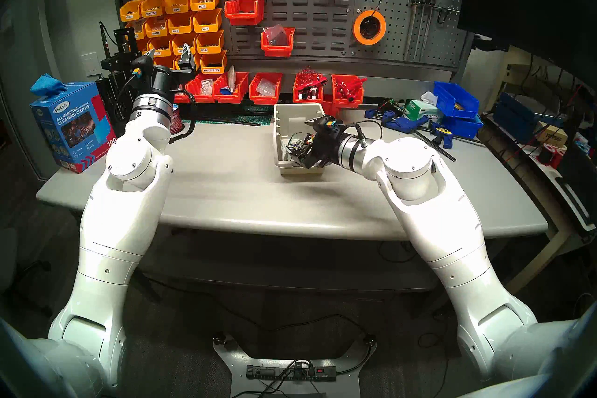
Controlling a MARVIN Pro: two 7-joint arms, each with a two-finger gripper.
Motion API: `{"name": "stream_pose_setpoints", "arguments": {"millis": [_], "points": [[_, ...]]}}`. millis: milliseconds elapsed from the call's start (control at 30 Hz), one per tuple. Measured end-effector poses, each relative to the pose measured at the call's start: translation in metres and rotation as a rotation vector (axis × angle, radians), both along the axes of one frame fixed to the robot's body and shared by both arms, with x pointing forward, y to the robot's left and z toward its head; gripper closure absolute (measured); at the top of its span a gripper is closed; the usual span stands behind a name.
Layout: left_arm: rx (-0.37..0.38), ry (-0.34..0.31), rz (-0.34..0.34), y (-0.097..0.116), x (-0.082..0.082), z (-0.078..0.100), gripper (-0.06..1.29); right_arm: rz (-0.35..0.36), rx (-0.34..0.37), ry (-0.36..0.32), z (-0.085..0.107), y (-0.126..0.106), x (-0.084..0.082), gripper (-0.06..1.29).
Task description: Take out tools from the storage box
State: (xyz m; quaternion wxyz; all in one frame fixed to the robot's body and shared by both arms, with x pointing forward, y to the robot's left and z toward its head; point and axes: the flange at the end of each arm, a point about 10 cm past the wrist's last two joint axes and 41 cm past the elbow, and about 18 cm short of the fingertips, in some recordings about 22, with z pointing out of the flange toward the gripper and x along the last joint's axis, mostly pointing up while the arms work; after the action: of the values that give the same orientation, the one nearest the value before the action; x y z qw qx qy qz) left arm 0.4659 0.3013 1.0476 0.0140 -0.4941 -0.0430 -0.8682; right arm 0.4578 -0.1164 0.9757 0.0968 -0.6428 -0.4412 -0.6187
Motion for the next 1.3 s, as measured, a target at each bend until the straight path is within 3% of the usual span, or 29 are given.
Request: {"name": "stream_pose_setpoints", "arguments": {"millis": [367,600,1033,1300], "points": [[0.000,0.000,0.000,0.000,0.000,0.000,0.00,0.099,-0.076,0.111,0.024,-0.008,0.006,-0.02],[0.000,0.000,0.000,0.000,0.000,0.000,0.00,0.130,-0.114,0.158,0.031,-0.009,0.019,-0.02],[0.000,0.000,0.000,0.000,0.000,0.000,0.00,0.171,-0.178,0.219,0.027,0.017,0.045,-0.02],[0.000,0.000,0.000,0.000,0.000,0.000,0.00,0.248,-0.239,0.257,0.033,0.041,0.055,-0.02]]}}
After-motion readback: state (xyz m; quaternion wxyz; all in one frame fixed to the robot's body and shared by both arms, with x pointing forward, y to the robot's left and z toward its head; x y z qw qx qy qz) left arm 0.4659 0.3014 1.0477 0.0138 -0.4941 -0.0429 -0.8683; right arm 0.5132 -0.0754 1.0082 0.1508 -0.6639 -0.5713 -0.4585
